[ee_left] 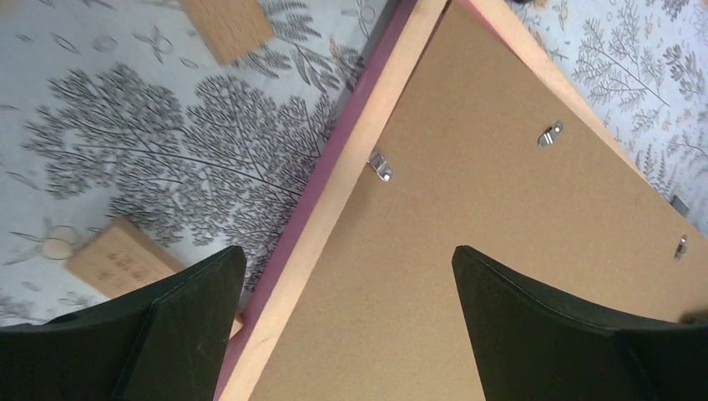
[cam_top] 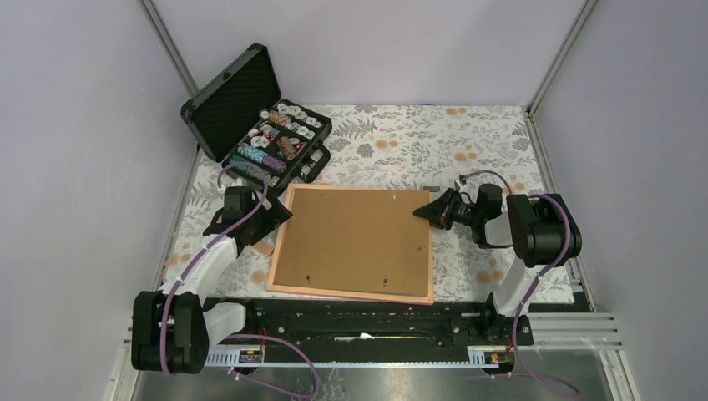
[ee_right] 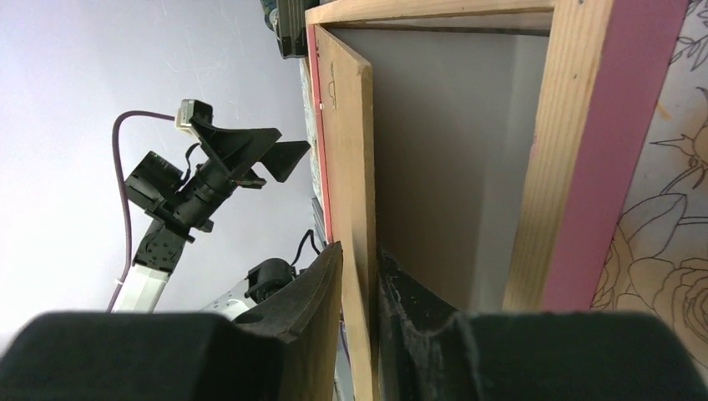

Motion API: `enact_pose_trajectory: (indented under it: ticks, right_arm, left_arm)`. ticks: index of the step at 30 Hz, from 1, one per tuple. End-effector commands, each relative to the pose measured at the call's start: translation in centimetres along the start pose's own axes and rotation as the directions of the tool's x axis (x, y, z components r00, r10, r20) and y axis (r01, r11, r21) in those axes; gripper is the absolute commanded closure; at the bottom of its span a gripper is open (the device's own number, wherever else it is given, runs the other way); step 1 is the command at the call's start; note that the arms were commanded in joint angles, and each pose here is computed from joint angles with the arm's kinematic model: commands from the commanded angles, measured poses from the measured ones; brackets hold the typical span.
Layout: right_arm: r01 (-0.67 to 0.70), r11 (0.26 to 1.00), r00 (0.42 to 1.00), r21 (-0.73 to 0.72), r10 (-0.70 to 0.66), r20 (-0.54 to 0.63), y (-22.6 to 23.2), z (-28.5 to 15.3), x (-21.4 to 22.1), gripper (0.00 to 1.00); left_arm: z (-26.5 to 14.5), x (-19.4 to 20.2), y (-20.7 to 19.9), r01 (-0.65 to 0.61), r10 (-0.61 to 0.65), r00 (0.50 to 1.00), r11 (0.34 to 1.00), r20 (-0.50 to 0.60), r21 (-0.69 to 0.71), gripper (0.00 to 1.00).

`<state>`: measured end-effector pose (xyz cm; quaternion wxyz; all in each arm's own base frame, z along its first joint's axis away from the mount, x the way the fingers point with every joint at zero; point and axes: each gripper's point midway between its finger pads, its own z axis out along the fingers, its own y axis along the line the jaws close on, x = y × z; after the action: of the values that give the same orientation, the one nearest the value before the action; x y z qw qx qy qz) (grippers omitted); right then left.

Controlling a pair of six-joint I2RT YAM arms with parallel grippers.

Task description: Put the photo into the frame

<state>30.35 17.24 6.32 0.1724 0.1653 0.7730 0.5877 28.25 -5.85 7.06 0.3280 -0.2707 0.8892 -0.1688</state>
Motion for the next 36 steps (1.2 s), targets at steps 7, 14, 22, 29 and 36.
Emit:
enact_pose_trajectory:
  ticks: [7,14,22,29,36]
  right_arm:
    - [0.125,0.990,0.973,0.070,-0.109,-0.202,-0.3,3.3,3.1,0.74]
    - [0.183,0.969,0.973,0.164,-0.155,-0.170,-0.3,3.5,2.7,0.65]
    - [0.193,0.945,0.979,0.262,-0.169,-0.111,-1.3,0.4,0.8,0.28]
    - [0.199,0.906,0.980,0.373,-0.189,-0.062,-2.1,-2.9,-0.7,0.00]
    - [0.227,0.833,0.969,0.504,-0.245,-0.031,-2.4,-5.2,-0.9,0.00]
  left_arm:
    - [1.7,3.1,-3.0,0.133,-0.106,0.985,0.968,-0.133,0.213,0.01]
    - [1.4,3.4,-4.3,0.141,-0.100,0.981,0.956,-0.165,0.256,0.01]
    - [0.0,1.1,-2.8,0.071,-0.067,0.997,0.979,-0.030,0.189,0.01]
    - [0.2,1.6,-2.4,0.072,-0.066,0.997,0.980,-0.039,0.184,0.01]
    - [0.2,1.4,-2.5,0.053,-0.047,0.998,0.981,-0.034,0.185,0.01]
